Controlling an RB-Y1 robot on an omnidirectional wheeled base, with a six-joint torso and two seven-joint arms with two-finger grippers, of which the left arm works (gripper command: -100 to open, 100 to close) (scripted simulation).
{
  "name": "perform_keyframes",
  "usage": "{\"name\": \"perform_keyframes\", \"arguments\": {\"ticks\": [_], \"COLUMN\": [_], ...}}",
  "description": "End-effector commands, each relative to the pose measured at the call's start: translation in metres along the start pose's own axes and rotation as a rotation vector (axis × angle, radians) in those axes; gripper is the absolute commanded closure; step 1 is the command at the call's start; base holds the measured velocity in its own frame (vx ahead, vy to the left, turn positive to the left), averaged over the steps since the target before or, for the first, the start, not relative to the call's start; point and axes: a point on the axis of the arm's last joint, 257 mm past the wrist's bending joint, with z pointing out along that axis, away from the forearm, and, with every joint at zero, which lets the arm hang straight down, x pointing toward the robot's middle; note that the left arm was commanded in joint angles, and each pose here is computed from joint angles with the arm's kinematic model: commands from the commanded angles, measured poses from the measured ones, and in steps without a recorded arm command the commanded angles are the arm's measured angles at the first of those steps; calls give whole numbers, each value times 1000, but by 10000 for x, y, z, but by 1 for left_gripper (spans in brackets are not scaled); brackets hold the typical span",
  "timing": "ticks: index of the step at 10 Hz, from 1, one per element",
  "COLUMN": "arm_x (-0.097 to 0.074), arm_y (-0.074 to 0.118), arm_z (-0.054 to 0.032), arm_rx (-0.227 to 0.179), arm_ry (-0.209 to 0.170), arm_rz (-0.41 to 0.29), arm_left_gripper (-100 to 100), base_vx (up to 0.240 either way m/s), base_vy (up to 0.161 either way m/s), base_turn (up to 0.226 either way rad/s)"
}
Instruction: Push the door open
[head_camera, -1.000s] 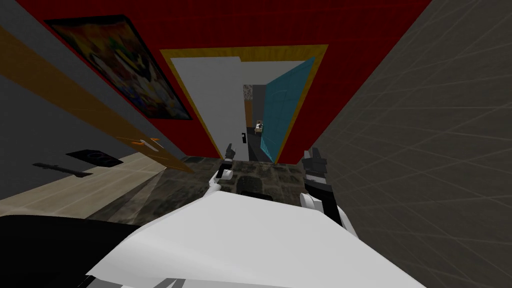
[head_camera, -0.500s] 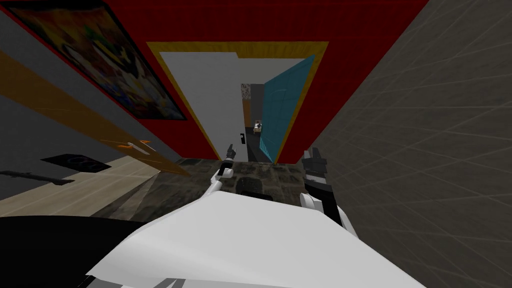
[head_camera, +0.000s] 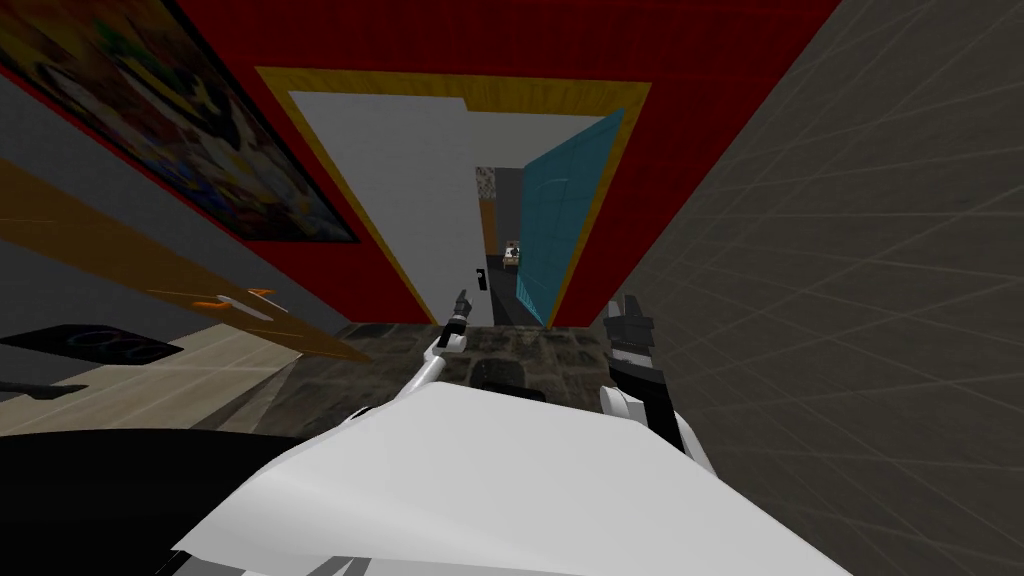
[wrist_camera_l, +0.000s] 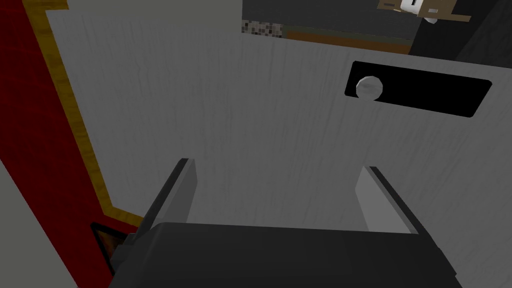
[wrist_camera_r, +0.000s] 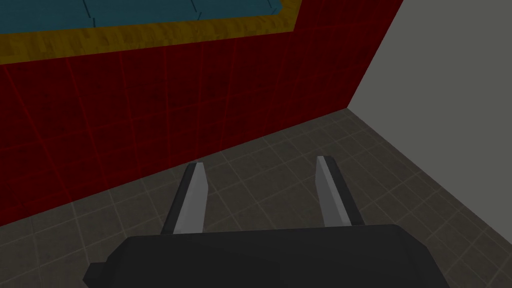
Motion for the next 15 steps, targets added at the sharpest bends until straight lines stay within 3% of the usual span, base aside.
{"name": "perform_keyframes", "arguments": {"ticks": [1,4,7,10,15], "arm_x": [-44,-176,-236,-382,-600], "arm_y": [87,282,377,532,740], "arm_z": [0,98,111,191,248], "arm_rx": [-19,-64,-86,-126,-184], "arm_ry": [-5,-23,-32,-54,-89], "arm_rz": [3,11,15,24,38], "arm_left_gripper": [-100,-100,-100,-100,-100], "base_vx": [61,70,52,65,67], "base_vy": [35,33,32,37,42], "base_turn": [-20,-83,-33,-77,-64]}}
